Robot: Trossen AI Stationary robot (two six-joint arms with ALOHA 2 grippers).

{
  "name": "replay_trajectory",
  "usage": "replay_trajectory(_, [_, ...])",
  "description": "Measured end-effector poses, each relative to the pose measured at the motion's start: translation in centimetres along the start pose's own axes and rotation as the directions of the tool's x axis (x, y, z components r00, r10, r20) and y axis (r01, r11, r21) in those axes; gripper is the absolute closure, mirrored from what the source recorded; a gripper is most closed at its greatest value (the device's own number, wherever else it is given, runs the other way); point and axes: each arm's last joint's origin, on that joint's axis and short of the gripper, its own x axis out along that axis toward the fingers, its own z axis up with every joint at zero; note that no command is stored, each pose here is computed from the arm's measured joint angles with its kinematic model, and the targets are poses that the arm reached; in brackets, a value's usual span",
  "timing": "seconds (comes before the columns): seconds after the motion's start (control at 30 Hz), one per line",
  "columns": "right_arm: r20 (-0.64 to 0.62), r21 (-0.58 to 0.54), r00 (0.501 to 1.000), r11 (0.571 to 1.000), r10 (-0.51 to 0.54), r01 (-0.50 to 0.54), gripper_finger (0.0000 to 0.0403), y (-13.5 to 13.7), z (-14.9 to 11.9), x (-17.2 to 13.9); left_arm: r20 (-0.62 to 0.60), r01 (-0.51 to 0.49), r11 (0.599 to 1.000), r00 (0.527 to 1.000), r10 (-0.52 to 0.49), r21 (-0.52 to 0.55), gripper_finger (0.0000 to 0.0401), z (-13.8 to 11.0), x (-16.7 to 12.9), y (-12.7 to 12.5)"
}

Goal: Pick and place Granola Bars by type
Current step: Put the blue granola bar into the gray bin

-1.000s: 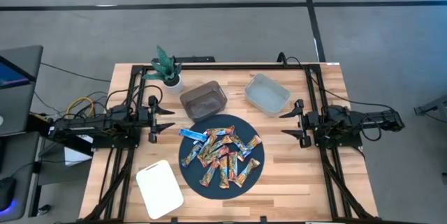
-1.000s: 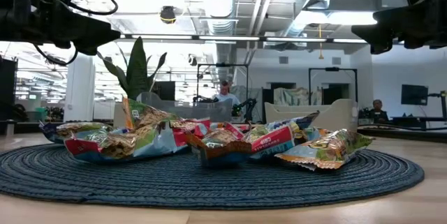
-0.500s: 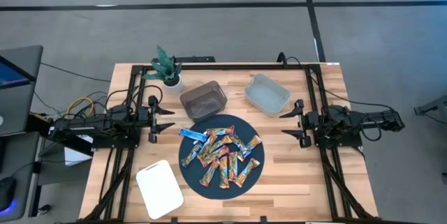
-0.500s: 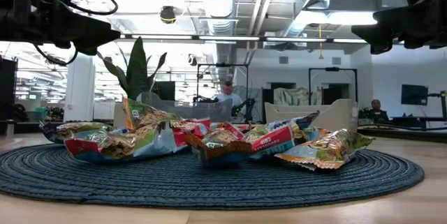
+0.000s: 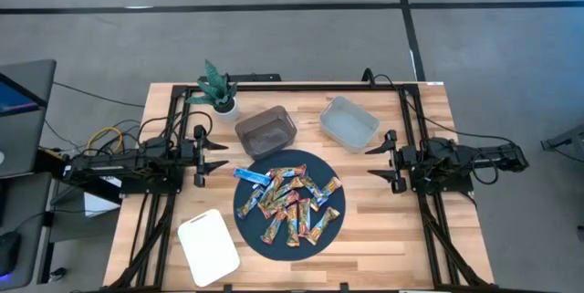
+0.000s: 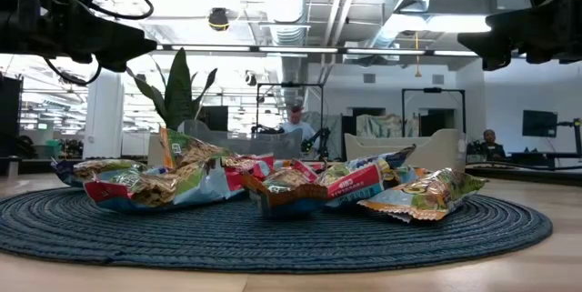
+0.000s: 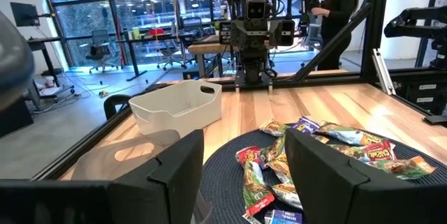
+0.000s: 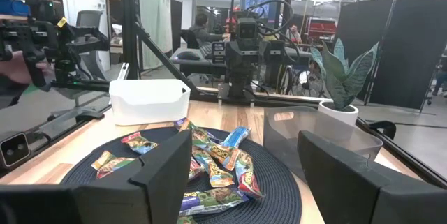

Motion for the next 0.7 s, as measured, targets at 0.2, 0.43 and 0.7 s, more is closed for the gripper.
replay_trajectory(0.2, [0.000, -0.002, 1.000, 1.000, 0.000, 0.000, 0.0148, 0.00, 0.00, 0.00, 0.002, 0.011, 1.000, 1.000, -0.011, -0.007, 0.0205, 0.01, 0.00, -0.03])
replay_trajectory(0.43, [0.000, -0.035, 1.000, 0.999, 0.000, 0.000, 0.0148, 0.00, 0.00, 0.00, 0.002, 0.017, 1.000, 1.000, -0.017, -0.009, 0.0205, 0.01, 0.00, -0.05])
replay_trajectory(0.7, [0.016, -0.035, 1.000, 0.999, -0.002, 0.003, 0.0148, -0.02, 0.16, 0.00, 0.002, 0.017, 1.000, 1.000, -0.017, -0.009, 0.0205, 0.01, 0.00, -0.05])
